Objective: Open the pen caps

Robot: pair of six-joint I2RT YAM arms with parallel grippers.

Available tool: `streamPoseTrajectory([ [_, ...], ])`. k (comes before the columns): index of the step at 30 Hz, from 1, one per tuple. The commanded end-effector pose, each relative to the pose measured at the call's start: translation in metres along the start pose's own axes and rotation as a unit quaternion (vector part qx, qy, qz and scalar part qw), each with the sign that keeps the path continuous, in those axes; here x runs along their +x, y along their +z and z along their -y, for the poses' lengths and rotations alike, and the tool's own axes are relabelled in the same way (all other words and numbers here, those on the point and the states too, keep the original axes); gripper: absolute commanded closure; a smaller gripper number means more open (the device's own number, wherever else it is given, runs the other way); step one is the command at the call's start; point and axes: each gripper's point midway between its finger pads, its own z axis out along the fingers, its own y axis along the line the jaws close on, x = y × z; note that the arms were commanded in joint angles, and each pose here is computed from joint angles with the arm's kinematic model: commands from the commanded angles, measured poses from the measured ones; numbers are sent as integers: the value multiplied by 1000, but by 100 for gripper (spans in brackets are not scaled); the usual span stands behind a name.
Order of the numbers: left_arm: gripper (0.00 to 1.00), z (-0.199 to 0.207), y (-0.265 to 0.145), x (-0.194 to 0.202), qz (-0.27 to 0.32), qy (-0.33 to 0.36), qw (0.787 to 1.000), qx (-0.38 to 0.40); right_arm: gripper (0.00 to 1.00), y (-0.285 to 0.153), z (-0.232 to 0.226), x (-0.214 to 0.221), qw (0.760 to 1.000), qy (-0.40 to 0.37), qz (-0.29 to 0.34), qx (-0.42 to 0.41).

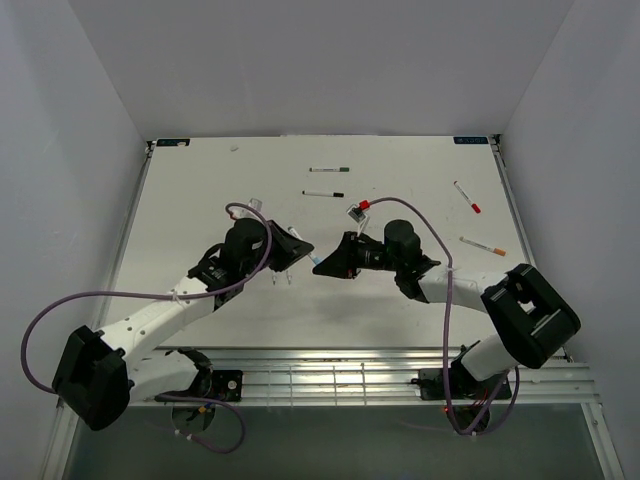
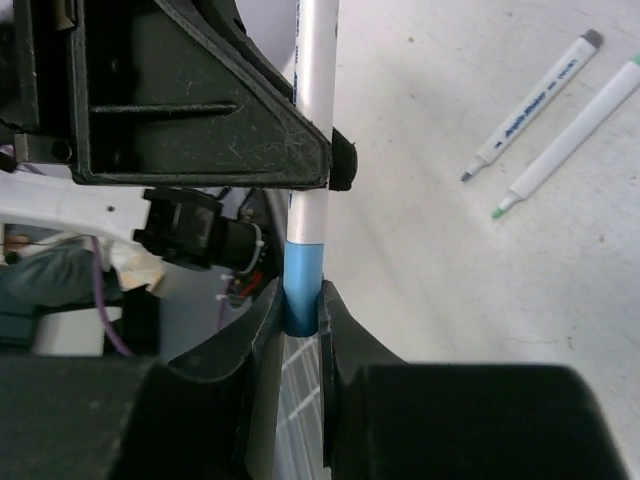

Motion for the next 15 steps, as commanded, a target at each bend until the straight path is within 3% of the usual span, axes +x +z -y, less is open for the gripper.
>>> streamPoseTrajectory([
  [1,100,-24,-4,-35,85,0,995,-48,92,-17,-56,4,988,33,-21,-151],
  [3,100,-30,-4,-36,87,-20,993,-75,92,-7,-22,13,997,49,-22,-59],
  [5,100,-35,-2,-39,92,-22,991,-94,92,3,3,-5,995,-71,-18,63],
  [6,100,-36,0,-41,95,-24,990,-106,92,-14,56,17,957,-80,-47,276],
  [8,100,-40,0,-49,111,-18,986,-122,92,-26,63,0,926,-123,-33,356],
  [11,100,-44,-3,-70,136,-18,983,-126,92,-37,69,4,921,-133,-22,366],
  [15,100,-56,-10,-103,154,-31,980,-126,92,-22,34,40,967,-124,-52,216],
])
